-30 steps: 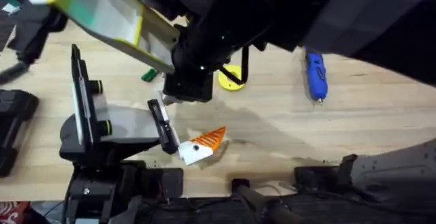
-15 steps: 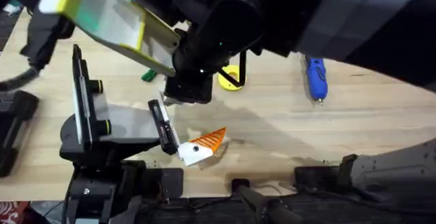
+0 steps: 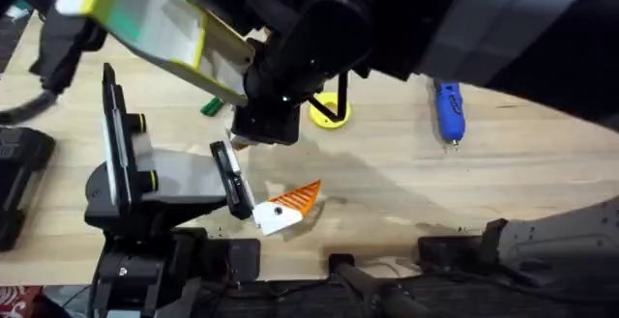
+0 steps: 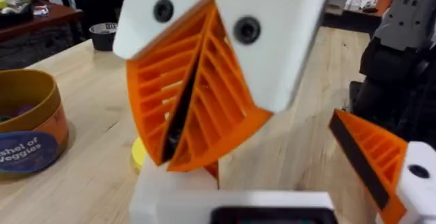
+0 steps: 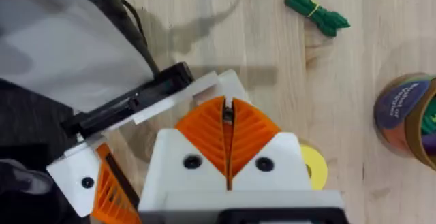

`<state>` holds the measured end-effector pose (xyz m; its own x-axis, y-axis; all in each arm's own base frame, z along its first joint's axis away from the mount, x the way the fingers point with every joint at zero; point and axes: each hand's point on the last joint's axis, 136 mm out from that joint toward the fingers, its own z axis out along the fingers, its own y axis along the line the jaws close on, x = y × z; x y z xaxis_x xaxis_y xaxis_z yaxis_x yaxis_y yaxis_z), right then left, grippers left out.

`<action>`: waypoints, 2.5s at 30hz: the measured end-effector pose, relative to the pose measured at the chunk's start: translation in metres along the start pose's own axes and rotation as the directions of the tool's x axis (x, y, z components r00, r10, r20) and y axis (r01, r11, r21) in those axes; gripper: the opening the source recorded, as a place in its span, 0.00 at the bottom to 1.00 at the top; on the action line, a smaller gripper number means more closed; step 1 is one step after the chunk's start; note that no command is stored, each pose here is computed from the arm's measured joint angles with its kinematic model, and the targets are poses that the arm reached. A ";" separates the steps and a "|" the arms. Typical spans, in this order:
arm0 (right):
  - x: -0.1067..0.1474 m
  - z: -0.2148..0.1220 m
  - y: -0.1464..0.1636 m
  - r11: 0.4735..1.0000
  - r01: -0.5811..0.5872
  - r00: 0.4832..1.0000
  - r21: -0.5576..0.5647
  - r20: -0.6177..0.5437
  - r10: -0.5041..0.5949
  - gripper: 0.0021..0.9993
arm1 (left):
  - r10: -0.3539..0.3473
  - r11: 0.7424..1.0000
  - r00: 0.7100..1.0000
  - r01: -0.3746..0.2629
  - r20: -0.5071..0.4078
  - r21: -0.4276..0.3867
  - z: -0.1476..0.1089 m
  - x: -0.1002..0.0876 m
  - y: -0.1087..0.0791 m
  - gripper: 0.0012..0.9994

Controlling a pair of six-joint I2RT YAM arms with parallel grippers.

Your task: Pick up the gripper from the table and insert it into the empty holder that is missing its gripper. Then pick up a screw, insert it into the mounting hole, and use the screwdriver to tighten it. Finally, clean up the table by picking up the vegetable and placing it into the bucket.

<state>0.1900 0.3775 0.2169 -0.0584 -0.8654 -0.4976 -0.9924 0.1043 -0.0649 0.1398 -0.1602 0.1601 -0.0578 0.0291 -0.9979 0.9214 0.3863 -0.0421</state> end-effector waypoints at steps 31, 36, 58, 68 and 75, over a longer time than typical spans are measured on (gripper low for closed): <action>0.008 0.001 0.003 1.000 -0.005 1.000 -0.013 -0.030 0.004 0.00 | -0.011 1.000 1.000 0.011 0.000 0.008 0.000 0.000 -0.001 0.99; 0.012 -0.001 0.006 1.000 -0.006 0.999 -0.020 -0.045 0.005 0.00 | -0.016 1.000 1.000 0.016 0.000 0.011 0.000 0.000 -0.002 0.99; 0.012 0.000 0.006 1.000 -0.006 0.999 -0.020 -0.046 0.005 0.00 | -0.016 1.000 1.000 0.016 0.000 0.011 0.000 0.000 -0.002 0.99; 0.011 0.001 0.006 1.000 -0.005 0.999 -0.018 -0.042 0.004 0.00 | -0.016 1.000 1.000 0.016 0.000 0.007 0.000 0.000 -0.001 0.99; 0.011 0.001 0.005 1.000 -0.005 0.999 -0.017 -0.040 0.004 0.00 | -0.016 1.000 1.000 0.016 0.000 0.007 0.000 0.000 -0.001 0.99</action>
<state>0.1841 0.3690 0.2106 -0.0666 -0.8838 -0.4631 -0.9938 0.1000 -0.0480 0.1388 -0.1607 0.1600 -0.0729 0.0231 -0.9971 0.9229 0.3805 -0.0587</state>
